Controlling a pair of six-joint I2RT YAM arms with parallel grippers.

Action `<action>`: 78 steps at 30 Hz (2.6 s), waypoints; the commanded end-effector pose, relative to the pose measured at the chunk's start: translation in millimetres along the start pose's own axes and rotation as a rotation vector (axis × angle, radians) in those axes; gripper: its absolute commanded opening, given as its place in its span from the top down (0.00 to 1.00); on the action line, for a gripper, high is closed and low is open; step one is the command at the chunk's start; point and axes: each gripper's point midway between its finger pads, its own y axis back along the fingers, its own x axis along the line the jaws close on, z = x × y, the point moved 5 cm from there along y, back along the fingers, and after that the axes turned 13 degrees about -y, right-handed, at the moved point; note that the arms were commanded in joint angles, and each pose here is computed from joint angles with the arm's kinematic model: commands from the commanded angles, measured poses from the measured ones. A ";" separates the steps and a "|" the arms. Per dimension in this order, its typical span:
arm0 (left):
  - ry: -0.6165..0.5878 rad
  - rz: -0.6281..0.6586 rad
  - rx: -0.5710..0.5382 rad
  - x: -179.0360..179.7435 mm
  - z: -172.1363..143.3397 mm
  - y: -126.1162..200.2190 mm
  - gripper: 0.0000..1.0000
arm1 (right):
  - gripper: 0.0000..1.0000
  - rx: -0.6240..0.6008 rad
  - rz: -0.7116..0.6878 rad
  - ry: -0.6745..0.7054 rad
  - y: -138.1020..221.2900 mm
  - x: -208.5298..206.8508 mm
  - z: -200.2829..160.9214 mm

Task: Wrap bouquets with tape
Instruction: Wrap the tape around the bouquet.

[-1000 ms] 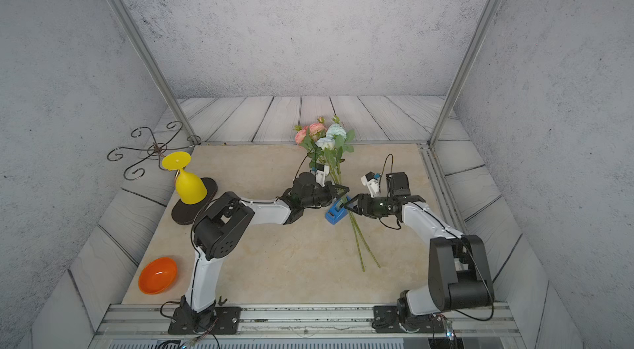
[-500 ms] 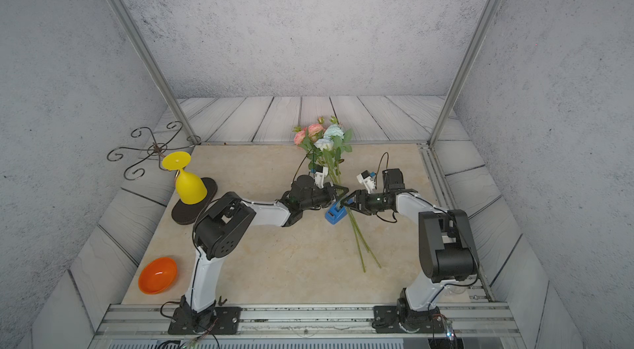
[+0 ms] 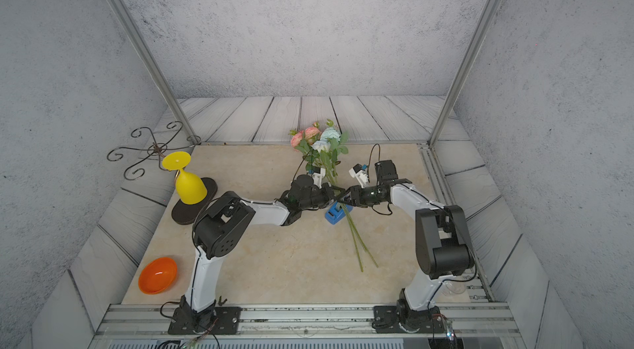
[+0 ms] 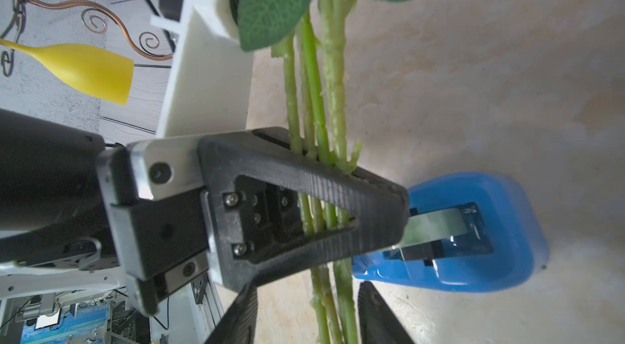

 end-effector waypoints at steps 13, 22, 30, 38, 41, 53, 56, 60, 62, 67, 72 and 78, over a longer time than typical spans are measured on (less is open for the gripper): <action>-0.067 -0.101 -0.041 -32.5 10.0 -3.2 1.00 | 0.52 0.038 -0.041 -0.018 -20.1 -20.4 -10.4; -0.059 -0.075 -0.044 -29.8 8.3 -1.9 1.00 | 0.66 -0.003 -0.108 0.003 -18.6 -23.3 3.8; -0.046 -0.067 -0.047 -26.7 7.4 -2.3 1.00 | 0.81 -0.025 -0.109 0.020 -16.8 -18.4 9.6; -0.039 -0.076 -0.050 -26.0 6.6 -2.7 1.00 | 0.98 0.002 -0.150 0.007 -15.4 -26.0 -5.8; -0.039 -0.070 -0.045 -24.5 5.5 -2.5 1.00 | 1.00 0.020 -0.188 0.015 -12.2 -28.3 -12.0; -0.017 0.112 0.063 -9.4 -0.4 0.2 0.56 | 1.00 0.075 -0.317 0.137 -14.0 -14.4 -19.6; -0.011 0.154 0.047 -5.7 3.7 1.1 0.56 | 1.00 0.097 -0.356 0.176 -15.5 -9.5 -21.4; 0.005 0.207 0.115 -1.3 6.4 -7.0 0.58 | 1.00 0.107 -0.381 0.216 -19.4 -3.9 -22.9; 0.027 0.229 0.151 0.7 6.1 -9.3 0.62 | 1.00 0.101 -0.398 0.232 -18.4 -1.3 -21.0; 0.060 0.245 0.169 5.5 0.1 -12.3 1.00 | 1.00 0.099 -0.430 0.288 -17.6 8.2 -18.8; 0.039 0.223 0.157 -3.3 6.5 -12.3 1.00 | 1.00 0.112 -0.458 0.310 -22.2 6.0 -20.8; 0.010 0.150 0.098 -10.9 14.2 -11.3 1.00 | 0.69 0.074 -0.416 0.229 -23.1 -0.1 -21.2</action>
